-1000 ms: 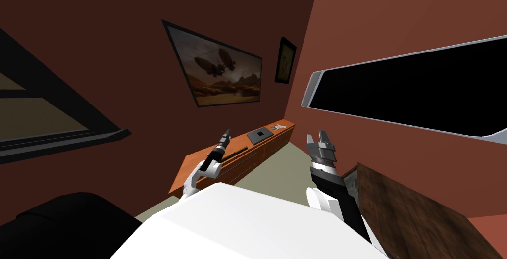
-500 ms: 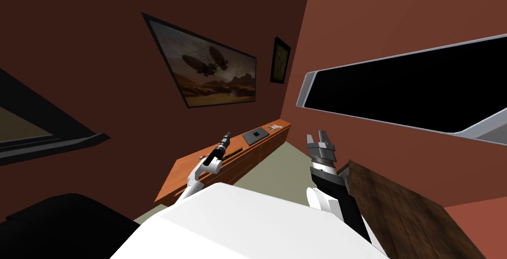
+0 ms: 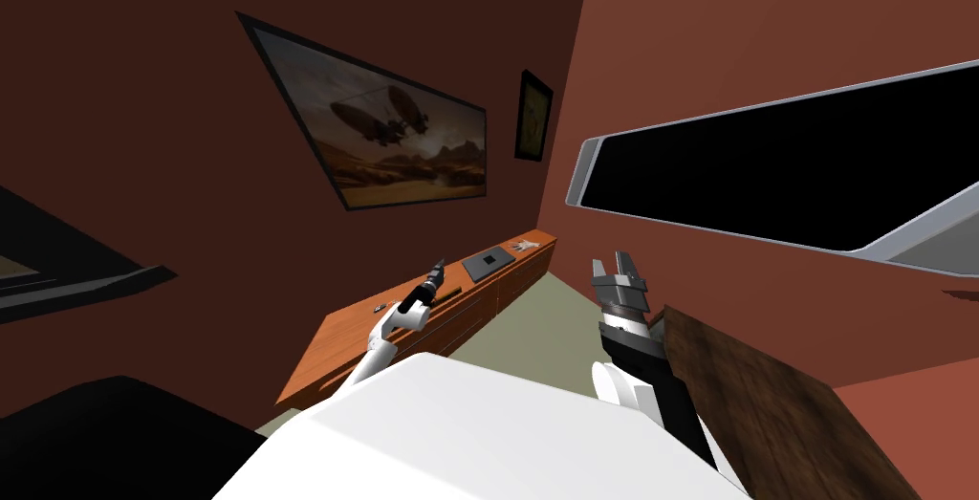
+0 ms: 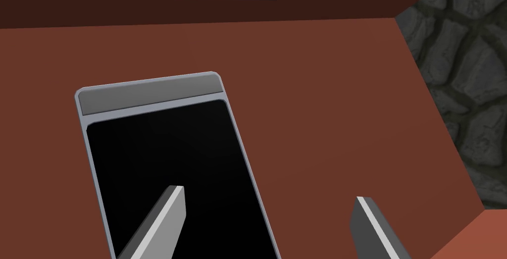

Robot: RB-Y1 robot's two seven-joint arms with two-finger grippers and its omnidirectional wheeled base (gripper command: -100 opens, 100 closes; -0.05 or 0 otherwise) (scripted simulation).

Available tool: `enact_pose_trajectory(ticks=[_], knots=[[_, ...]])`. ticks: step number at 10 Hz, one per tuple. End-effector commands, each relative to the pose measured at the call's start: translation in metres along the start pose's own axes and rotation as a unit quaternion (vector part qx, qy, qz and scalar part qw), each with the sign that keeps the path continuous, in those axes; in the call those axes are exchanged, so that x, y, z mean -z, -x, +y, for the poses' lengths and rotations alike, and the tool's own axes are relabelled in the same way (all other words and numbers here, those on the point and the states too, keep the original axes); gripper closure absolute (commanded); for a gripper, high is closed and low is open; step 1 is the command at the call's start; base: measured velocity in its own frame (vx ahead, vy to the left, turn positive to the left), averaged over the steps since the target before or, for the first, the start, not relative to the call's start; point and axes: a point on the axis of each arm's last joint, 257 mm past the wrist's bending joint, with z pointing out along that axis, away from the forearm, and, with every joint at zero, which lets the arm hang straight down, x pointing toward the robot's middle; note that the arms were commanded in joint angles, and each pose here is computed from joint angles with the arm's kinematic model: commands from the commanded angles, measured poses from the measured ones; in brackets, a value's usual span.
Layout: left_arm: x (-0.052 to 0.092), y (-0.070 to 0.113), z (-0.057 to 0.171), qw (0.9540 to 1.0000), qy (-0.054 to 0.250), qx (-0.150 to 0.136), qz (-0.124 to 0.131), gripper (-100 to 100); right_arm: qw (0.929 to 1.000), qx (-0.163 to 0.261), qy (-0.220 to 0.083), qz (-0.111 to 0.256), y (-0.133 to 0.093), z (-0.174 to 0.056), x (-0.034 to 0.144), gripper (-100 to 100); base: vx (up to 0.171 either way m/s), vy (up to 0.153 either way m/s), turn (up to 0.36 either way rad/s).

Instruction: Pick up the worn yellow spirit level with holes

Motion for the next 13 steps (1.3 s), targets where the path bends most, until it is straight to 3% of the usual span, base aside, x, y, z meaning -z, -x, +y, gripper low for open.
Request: enact_pose_trajectory(ticks=[1, 3, 4, 5, 6, 7, 8, 13], knots=[[-0.004, 0.004, 0.019, 0.9996, 0.026, 0.004, -0.002, -100, 1.0, 0.0, 0.0, 0.0, 0.0, 0.0, 0.0, 0, 0.038, -0.051, -0.039], [-0.01, 0.009, 0.038, 0.9982, 0.059, 0.011, -0.005, -100, 1.0, 0.0, 0.0, 0.0, 0.0, 0.0, 0.0, 0, 0.045, -0.078, -0.046], [-0.017, 0.014, 0.049, 0.9963, 0.084, 0.019, -0.007, -100, 1.0, 0.0, 0.0, 0.0, 0.0, 0.0, 0.0, 0, 0.036, -0.072, -0.048], [-0.014, 0.017, 0.068, 0.9944, 0.104, 0.02, -0.011, -100, 1.0, 0.0, 0.0, 0.0, 0.0, 0.0, 0.0, 0, 0.034, -0.049, -0.03], [-0.02, 0.021, 0.072, 0.9923, 0.12, 0.028, -0.013, -100, 1.0, 0.0, 0.0, 0.0, 0.0, 0.0, 0.0, 0, 0.054, -0.042, -0.045], [-0.017, 0.024, 0.09, 0.9896, 0.14, 0.029, -0.017, -100, 1.0, 0.0, 0.0, 0.0, 0.0, 0.0, 0.0, 0, 0.046, -0.032, -0.032], [-0.016, 0.025, 0.092, 0.9892, 0.143, 0.029, -0.017, -100, 1.0, 0.0, 0.0, 0.0, 0.0, 0.0, 0.0, 0, 0.017, -0.01, 0.003], [-0.017, 0.045, 0.146, 0.9683, 0.239, 0.063, -0.038, -100, 1.0, 0.0, 0.0, 0.0, 0.0, 0.0, 0.0, 0, 0.037, -0.021, -0.024]])
